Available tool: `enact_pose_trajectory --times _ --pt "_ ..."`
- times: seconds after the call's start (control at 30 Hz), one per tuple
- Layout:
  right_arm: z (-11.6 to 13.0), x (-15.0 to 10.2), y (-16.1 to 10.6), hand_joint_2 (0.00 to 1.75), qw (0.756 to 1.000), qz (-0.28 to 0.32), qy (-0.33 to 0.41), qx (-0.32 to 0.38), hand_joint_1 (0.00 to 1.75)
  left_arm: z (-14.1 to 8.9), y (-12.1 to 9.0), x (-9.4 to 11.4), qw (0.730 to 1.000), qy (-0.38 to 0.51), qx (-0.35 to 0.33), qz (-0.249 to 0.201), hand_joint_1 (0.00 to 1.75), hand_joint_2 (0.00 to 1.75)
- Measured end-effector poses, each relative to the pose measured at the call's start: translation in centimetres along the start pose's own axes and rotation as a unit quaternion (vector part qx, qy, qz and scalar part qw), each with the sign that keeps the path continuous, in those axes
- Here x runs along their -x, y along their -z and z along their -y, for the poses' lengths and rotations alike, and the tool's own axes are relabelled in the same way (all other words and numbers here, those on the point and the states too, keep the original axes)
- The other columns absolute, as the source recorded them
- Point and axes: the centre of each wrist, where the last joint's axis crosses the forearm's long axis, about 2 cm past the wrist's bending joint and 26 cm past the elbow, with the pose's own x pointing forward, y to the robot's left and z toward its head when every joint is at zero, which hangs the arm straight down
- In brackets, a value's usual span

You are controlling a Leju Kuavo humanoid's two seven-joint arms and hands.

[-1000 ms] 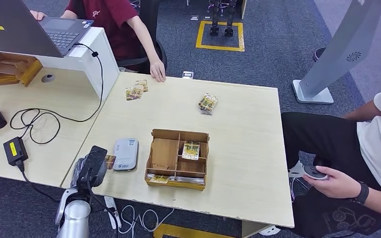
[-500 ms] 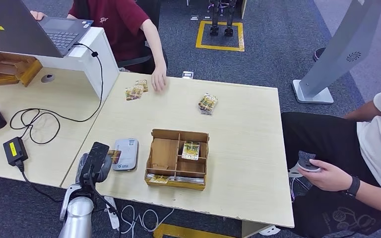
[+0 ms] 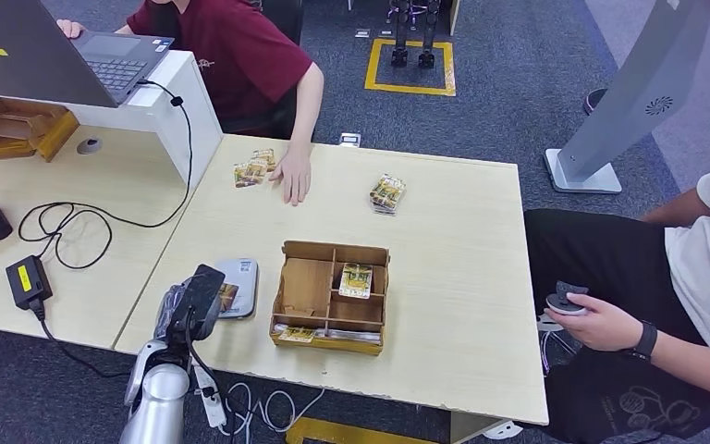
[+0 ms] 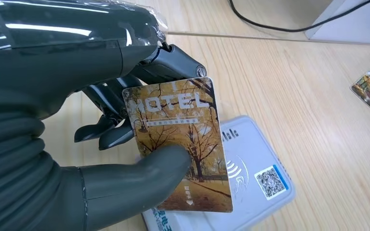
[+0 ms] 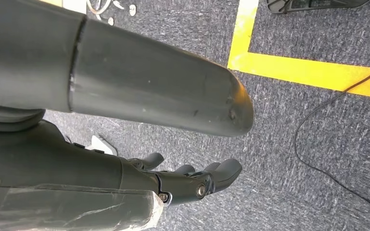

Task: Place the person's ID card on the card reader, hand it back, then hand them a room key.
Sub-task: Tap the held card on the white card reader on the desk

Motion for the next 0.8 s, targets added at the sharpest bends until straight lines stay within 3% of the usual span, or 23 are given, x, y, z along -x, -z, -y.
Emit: enact_pose_trajectory --times 0.8 --pt "0.0 -0.1 0.0 0.00 1.000 0.006 -0.011 0.001 0.00 1.9 0.2 0.9 0.999 0.020 0.021 -0.024 1.75 1.75"
